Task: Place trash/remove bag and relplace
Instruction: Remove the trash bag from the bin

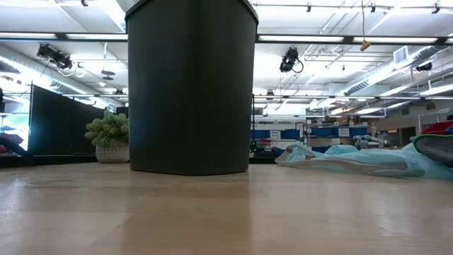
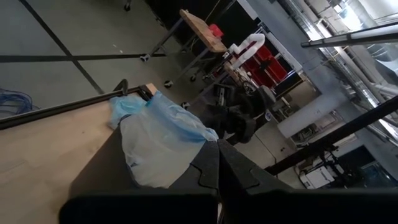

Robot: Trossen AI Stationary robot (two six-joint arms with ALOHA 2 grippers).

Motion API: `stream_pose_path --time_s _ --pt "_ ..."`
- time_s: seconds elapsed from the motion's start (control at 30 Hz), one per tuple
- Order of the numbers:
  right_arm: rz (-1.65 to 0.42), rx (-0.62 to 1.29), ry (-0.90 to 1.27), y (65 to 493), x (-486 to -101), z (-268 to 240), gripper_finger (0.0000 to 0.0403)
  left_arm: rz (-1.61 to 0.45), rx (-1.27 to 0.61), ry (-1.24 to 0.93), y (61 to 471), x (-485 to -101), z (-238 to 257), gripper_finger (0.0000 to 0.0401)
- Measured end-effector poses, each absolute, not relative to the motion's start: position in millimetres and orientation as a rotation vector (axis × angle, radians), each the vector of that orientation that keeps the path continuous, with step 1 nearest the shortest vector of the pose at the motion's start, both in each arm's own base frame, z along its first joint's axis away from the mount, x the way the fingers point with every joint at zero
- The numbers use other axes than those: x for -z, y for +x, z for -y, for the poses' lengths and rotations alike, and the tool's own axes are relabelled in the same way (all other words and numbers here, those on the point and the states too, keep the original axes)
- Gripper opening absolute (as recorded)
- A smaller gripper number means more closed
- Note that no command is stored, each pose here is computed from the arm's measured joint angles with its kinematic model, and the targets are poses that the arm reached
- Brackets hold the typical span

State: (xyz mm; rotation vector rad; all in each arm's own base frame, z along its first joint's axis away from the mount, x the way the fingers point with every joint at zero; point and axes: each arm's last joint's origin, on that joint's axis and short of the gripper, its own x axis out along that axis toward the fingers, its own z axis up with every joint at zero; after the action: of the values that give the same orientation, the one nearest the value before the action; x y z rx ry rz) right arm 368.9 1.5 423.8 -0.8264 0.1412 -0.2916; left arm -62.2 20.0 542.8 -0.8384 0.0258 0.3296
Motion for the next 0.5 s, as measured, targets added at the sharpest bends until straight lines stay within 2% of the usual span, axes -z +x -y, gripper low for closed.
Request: stream_pose_path --time_s 0.07,0.13,0.33,0.5 --pt "-0.119 0.299 -0.822 369 -426 -2 0.0018 -0.034 -0.334 -0.836 -62 -542 -20 0.0003" --pt "-0.095 0.304 -0.818 369 -428 -3 0.0006 -0.039 -0.337 -0.834 -62 -541 -20 0.0003" --pt "-0.019 0.349 -0.813 365 -439 -13 0.0 -0.047 -0.353 -0.831 -58 -540 -20 0.0003" --pt "0.019 0.442 -0.819 353 -463 -19 0.0 -0.096 -0.375 -0.819 -42 -535 -18 0.0003"
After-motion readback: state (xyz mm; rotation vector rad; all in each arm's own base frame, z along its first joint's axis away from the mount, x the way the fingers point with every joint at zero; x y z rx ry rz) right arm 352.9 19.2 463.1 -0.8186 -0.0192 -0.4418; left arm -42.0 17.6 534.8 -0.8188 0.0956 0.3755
